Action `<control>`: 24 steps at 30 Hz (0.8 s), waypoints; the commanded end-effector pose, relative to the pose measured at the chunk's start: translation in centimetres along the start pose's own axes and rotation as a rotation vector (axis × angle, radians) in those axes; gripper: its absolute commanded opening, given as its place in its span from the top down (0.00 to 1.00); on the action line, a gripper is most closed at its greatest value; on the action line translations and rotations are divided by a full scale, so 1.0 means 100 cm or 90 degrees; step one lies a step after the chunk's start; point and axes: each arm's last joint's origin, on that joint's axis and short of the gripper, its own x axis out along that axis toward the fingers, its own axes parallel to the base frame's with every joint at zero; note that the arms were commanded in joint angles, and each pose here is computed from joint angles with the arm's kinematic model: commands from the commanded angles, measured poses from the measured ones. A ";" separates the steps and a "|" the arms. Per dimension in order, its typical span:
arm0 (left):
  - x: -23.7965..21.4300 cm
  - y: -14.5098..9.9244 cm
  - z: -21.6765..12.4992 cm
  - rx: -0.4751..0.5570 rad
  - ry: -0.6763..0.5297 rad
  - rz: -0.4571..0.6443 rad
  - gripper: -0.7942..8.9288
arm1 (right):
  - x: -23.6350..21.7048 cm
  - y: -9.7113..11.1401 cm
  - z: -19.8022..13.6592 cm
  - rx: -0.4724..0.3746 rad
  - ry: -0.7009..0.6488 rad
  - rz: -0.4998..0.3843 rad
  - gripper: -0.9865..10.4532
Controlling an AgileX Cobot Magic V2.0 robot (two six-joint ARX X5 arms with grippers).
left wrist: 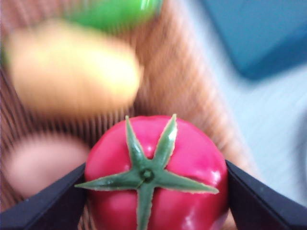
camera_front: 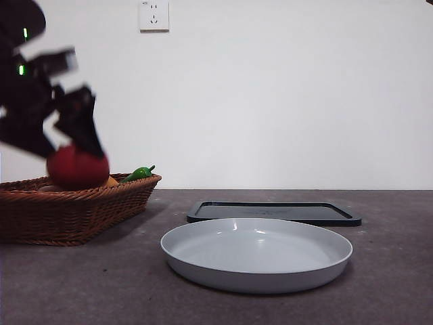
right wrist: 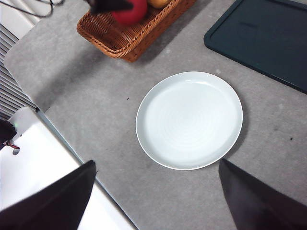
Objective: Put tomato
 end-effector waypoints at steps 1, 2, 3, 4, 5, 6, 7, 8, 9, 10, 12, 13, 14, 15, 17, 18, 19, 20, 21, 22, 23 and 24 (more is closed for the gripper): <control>-0.024 -0.012 0.023 0.015 -0.063 -0.020 0.61 | -0.003 0.003 0.005 -0.014 -0.013 0.003 0.56; -0.032 -0.018 0.028 0.025 -0.077 -0.032 0.61 | -0.003 0.003 0.005 -0.014 -0.013 0.003 0.56; -0.039 -0.024 0.031 0.035 -0.091 -0.043 0.61 | -0.003 0.003 0.005 -0.014 -0.013 0.003 0.56; -0.045 -0.030 0.034 0.045 -0.102 -0.053 0.61 | -0.003 0.003 0.005 -0.014 -0.013 0.002 0.56; -0.051 -0.039 0.036 0.059 -0.115 -0.067 0.61 | -0.003 0.003 0.005 -0.014 -0.013 0.002 0.56; -0.056 -0.046 0.038 0.071 -0.125 -0.080 0.61 | -0.003 0.003 0.005 -0.014 -0.013 0.002 0.56; -0.060 -0.054 0.039 0.083 -0.133 -0.093 0.61 | -0.003 0.003 0.005 -0.014 -0.013 0.002 0.56; -0.063 -0.063 0.040 0.096 -0.140 -0.107 0.61 | -0.003 0.003 0.005 -0.014 -0.013 0.002 0.56; -0.065 -0.072 0.040 0.109 -0.143 -0.122 0.61 | -0.003 0.003 0.005 -0.014 -0.013 0.002 0.56; -0.065 -0.080 0.040 0.120 -0.145 -0.136 0.61 | -0.003 0.003 0.005 -0.014 -0.013 0.002 0.56; -0.064 -0.097 0.040 0.142 -0.141 -0.167 0.61 | -0.003 0.003 0.005 -0.014 -0.013 0.002 0.56; -0.061 -0.105 0.039 0.154 -0.137 -0.184 0.61 | -0.003 0.003 0.005 -0.014 -0.013 0.002 0.56; -0.059 -0.114 0.038 0.167 -0.134 -0.199 0.61 | -0.003 0.003 0.005 -0.014 -0.013 0.002 0.56; -0.056 -0.121 0.038 0.179 -0.130 -0.212 0.61 | -0.003 0.003 0.005 -0.014 -0.013 0.003 0.56; -0.047 -0.136 0.035 0.203 -0.115 -0.239 0.61 | -0.003 0.003 0.005 -0.014 -0.013 0.002 0.56; -0.042 -0.142 0.033 0.213 -0.108 -0.248 0.61 | -0.003 0.003 0.005 -0.014 -0.013 0.002 0.56; -0.036 -0.147 0.031 0.223 -0.097 -0.257 0.61 | -0.003 0.003 0.005 -0.014 -0.013 0.002 0.56; -0.029 -0.153 0.029 0.229 -0.086 -0.264 0.61 | -0.003 0.003 0.005 -0.014 -0.013 0.002 0.56; -0.023 -0.157 0.027 0.232 -0.077 -0.270 0.61 | -0.003 0.003 0.005 -0.014 -0.013 0.002 0.56; -0.016 -0.162 0.025 0.239 -0.064 -0.276 0.61 | -0.003 0.003 0.005 -0.013 -0.013 0.002 0.56; -0.008 -0.167 0.021 0.245 -0.049 -0.280 0.61 | -0.003 0.003 0.005 -0.013 -0.013 0.002 0.56; -0.001 -0.170 0.018 0.250 -0.037 -0.283 0.61 | -0.003 0.003 0.005 -0.013 -0.013 0.002 0.56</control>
